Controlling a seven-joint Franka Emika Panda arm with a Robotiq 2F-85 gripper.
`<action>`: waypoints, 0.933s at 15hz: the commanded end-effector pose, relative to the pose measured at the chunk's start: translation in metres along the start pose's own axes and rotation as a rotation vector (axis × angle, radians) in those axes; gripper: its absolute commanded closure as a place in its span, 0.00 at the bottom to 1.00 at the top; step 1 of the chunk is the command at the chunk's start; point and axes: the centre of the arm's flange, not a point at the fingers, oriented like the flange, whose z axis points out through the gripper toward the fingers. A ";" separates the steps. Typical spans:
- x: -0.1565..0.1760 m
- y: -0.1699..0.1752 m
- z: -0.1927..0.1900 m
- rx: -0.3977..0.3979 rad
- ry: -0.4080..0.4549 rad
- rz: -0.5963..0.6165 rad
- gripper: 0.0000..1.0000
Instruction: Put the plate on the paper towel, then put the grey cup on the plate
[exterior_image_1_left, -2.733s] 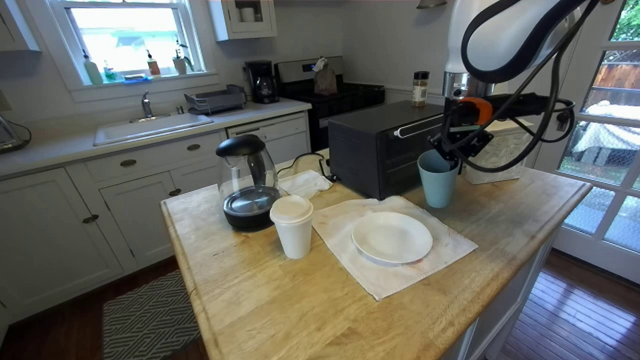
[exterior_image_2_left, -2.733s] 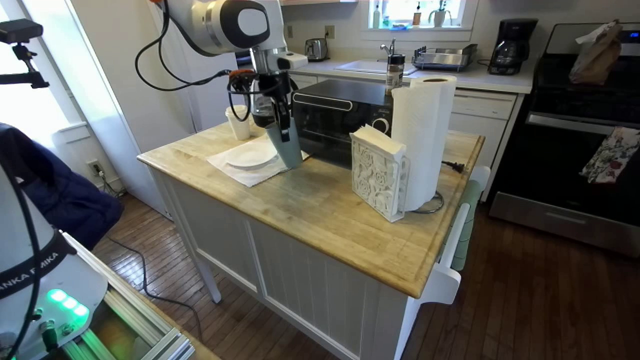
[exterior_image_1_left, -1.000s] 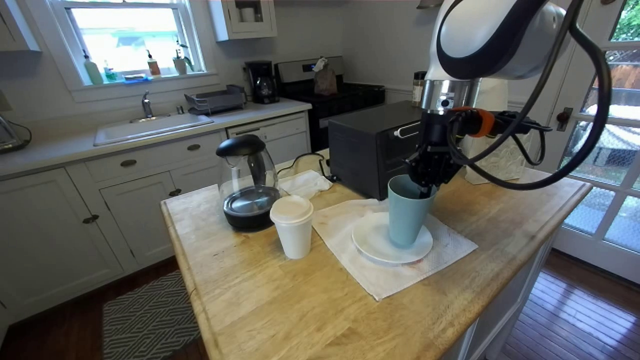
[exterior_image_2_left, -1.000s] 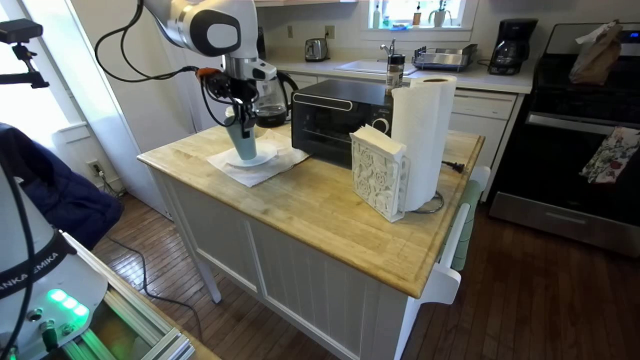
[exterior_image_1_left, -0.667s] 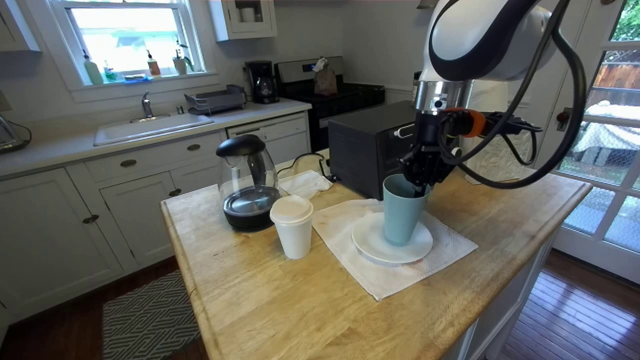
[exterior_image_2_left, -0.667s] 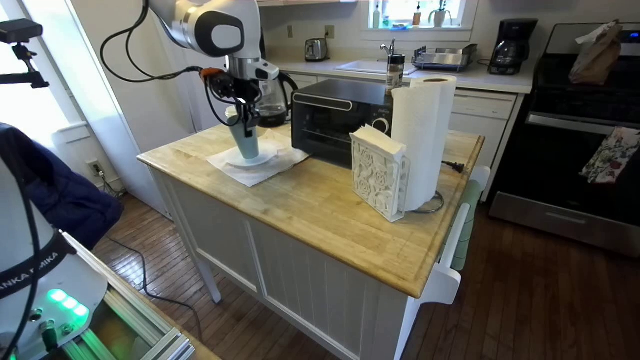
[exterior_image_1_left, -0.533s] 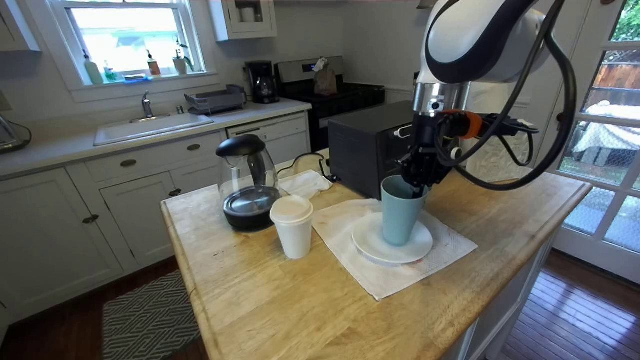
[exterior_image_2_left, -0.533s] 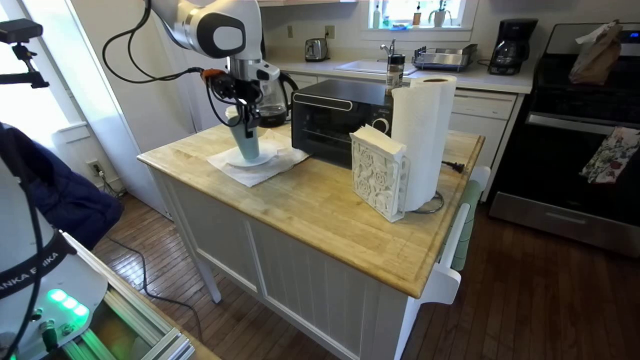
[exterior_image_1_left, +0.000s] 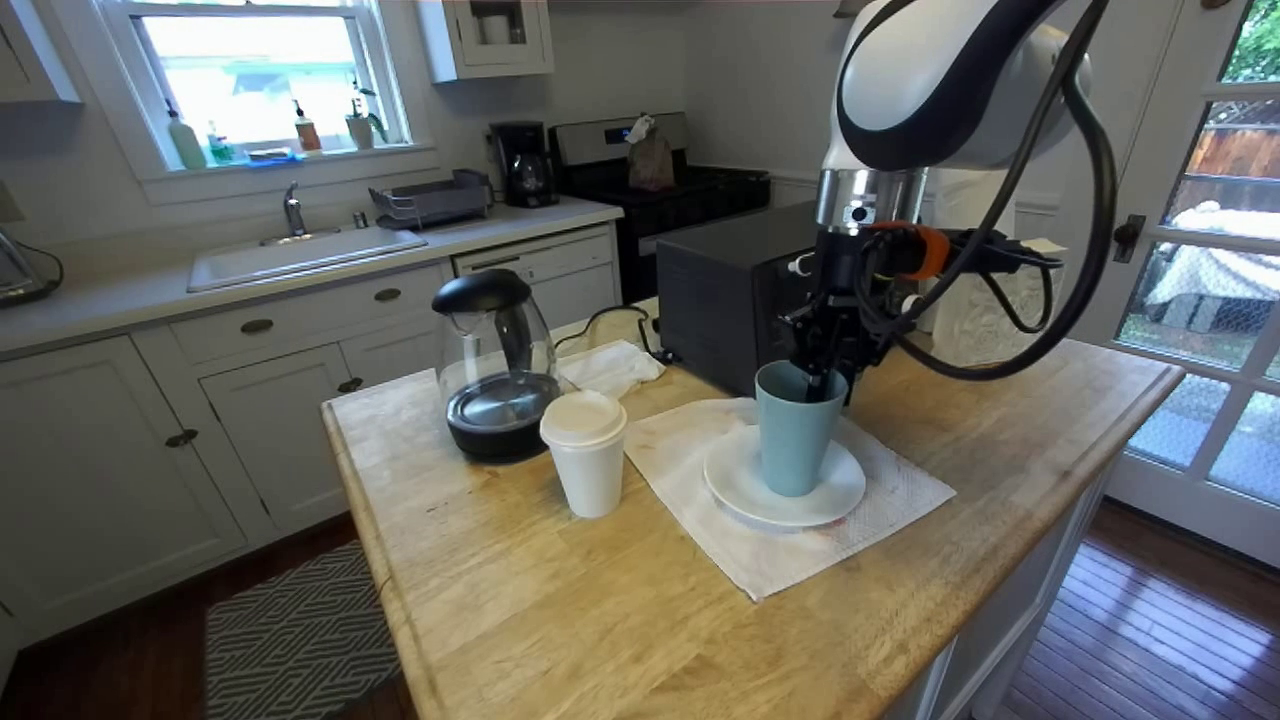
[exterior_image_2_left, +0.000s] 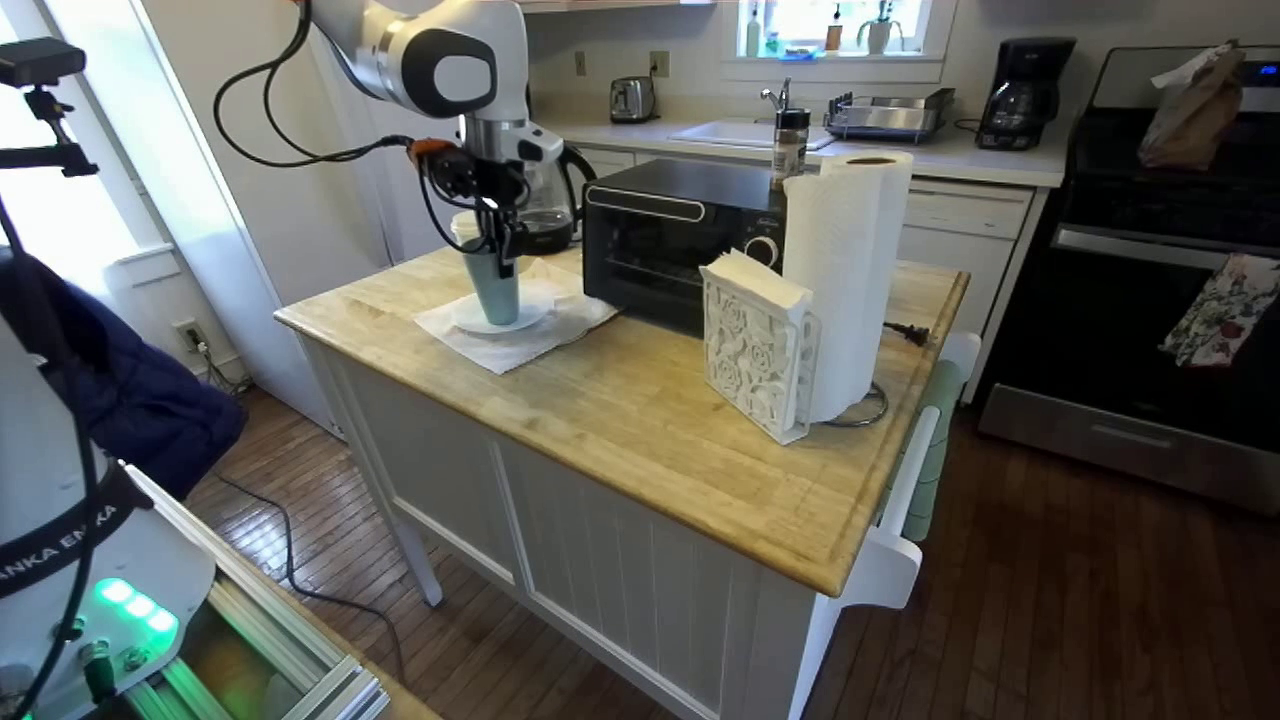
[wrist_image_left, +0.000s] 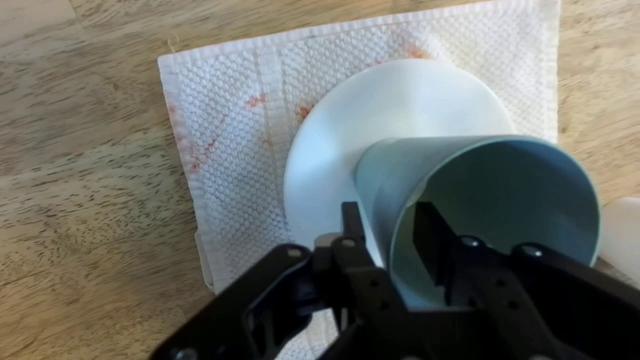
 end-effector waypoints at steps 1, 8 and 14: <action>0.001 -0.002 -0.015 0.035 0.010 -0.001 0.34; -0.014 -0.005 -0.068 0.031 0.099 0.002 0.00; -0.033 -0.012 -0.124 -0.020 0.207 -0.010 0.00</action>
